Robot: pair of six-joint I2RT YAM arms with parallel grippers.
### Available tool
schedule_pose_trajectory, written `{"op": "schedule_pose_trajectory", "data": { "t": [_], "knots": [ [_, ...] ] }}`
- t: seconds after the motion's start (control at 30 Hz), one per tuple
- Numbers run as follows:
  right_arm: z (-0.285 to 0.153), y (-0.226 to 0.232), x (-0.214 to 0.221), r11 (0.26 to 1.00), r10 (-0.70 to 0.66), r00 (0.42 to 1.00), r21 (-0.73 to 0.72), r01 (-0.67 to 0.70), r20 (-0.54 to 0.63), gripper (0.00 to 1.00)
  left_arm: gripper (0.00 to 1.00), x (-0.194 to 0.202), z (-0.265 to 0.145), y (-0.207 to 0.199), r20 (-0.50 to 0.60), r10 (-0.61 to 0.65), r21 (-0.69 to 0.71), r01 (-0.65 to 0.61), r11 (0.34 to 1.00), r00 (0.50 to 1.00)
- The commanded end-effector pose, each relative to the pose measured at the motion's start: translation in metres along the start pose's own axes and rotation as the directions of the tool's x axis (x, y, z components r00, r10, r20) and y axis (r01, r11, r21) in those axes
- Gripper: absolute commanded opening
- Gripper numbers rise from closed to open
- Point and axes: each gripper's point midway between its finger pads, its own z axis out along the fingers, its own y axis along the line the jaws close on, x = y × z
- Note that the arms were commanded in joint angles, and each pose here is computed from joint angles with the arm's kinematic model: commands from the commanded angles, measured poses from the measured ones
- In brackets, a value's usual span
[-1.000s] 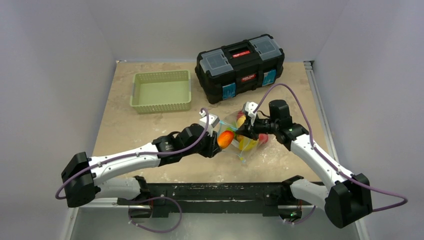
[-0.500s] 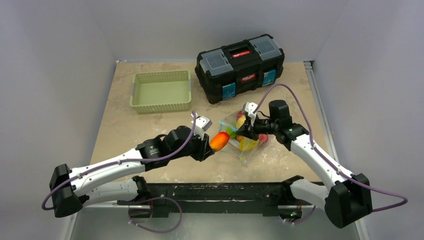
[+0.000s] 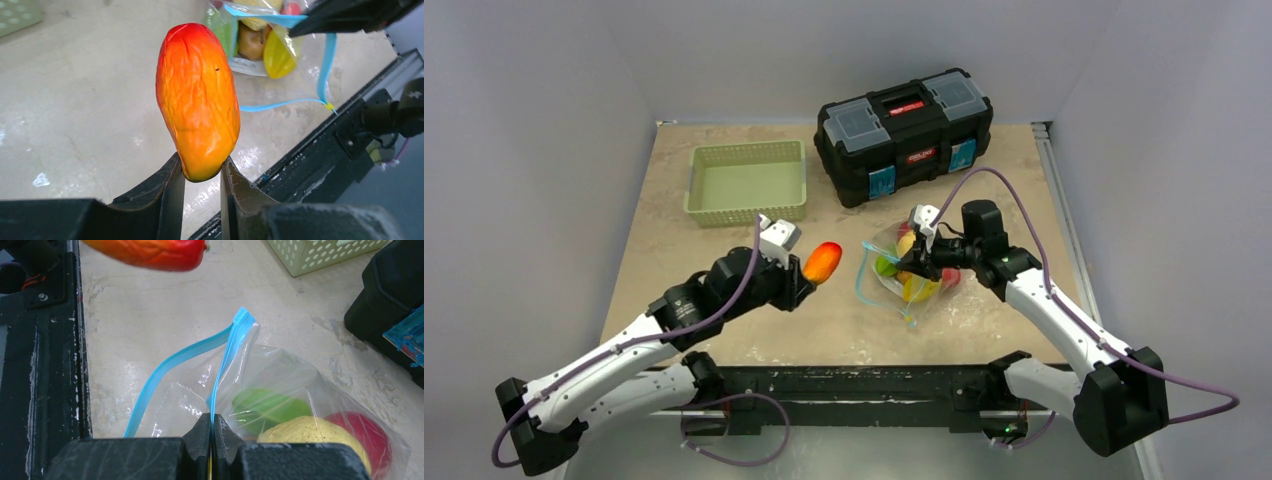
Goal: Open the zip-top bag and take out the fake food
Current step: Place the fake fruit in the bin.
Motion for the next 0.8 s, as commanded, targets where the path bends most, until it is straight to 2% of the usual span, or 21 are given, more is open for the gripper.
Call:
{"op": "schedule_pose_trajectory", "data": {
  "t": [0.0, 0.37, 0.53, 0.63, 0.77],
  "knots": [
    [-0.002, -0.003, -0.006, 1.000, -0.028, 1.000, 0.006, 0.028, 0.015, 0.00, 0.00, -0.012, -0.005, 0.031, 0.047, 0.006, -0.098, -0.001, 0.995, 0.999],
    [-0.002, -0.003, -0.007, 0.999, -0.033, 0.999, 0.008, 0.033, 0.015, 0.00, 0.00, -0.064, 0.010, 0.110, 0.161, -0.062, -0.293, 0.108, 0.950, 0.985],
    [-0.002, -0.003, -0.005, 1.000, -0.030, 0.999, 0.005, 0.030, 0.012, 0.00, 0.00, -0.092, 0.023, 0.157, 0.219, -0.112, -0.372, 0.189, 0.909, 0.969],
    [-0.001, -0.002, -0.005, 1.000, -0.030, 0.999, 0.001, 0.030, 0.014, 0.00, 0.00, -0.105, 0.034, 0.184, 0.229, -0.142, -0.405, 0.227, 0.886, 0.963],
    [-0.001, -0.002, -0.005, 1.000, -0.029, 1.000, -0.002, 0.029, 0.013, 0.00, 0.00, -0.122, 0.049, 0.203, 0.219, -0.168, -0.393, 0.245, 0.887, 0.961]
  ]
}}
